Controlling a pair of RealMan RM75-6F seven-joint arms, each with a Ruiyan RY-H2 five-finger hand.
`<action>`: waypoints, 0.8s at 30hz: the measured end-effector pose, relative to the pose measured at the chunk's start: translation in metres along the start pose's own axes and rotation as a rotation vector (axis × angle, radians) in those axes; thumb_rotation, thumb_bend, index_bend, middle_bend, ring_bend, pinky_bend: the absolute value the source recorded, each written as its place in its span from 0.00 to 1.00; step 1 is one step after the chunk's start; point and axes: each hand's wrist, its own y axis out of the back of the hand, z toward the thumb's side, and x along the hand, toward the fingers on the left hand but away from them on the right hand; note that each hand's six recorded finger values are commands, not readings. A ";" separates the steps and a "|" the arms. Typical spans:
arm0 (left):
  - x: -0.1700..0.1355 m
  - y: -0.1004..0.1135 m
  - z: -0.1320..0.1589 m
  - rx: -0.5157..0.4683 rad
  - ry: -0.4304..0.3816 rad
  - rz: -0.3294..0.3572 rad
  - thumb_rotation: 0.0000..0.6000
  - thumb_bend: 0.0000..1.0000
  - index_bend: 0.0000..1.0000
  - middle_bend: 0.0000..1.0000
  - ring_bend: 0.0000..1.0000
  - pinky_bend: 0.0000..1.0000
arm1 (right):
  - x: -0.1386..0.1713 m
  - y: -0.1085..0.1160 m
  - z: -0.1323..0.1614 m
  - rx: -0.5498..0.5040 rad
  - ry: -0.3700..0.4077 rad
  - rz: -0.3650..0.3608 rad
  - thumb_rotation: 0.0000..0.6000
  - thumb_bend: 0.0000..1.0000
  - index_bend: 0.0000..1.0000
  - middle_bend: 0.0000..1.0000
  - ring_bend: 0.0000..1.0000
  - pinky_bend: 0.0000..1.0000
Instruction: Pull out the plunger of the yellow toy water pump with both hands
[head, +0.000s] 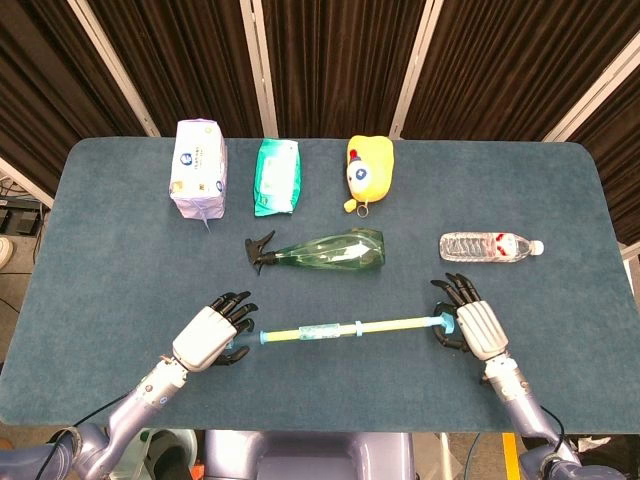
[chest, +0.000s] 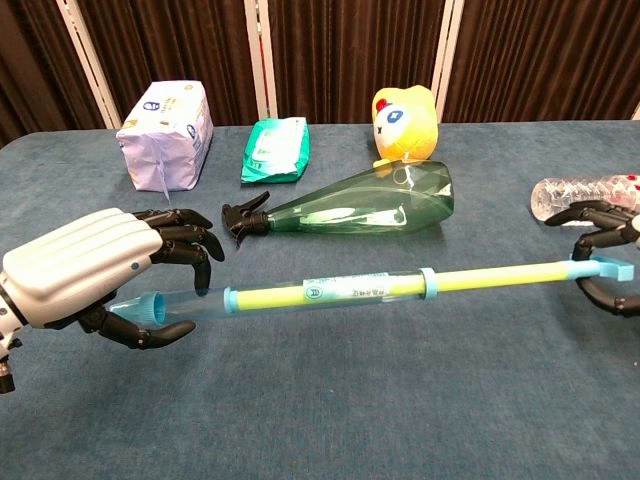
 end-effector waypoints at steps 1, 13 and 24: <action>-0.001 0.001 -0.001 0.002 -0.001 0.001 1.00 0.42 0.59 0.24 0.11 0.22 | 0.000 0.003 -0.002 0.005 -0.005 -0.005 1.00 0.56 0.75 0.18 0.00 0.04; -0.014 0.011 -0.005 0.011 -0.023 0.013 1.00 0.42 0.59 0.24 0.11 0.22 | -0.005 0.037 -0.026 0.069 -0.058 -0.068 1.00 0.54 0.74 0.18 0.00 0.04; -0.023 0.017 0.007 -0.010 -0.068 0.030 1.00 0.42 0.59 0.24 0.11 0.22 | -0.009 0.052 -0.038 0.108 -0.094 -0.092 1.00 0.54 0.74 0.18 0.00 0.04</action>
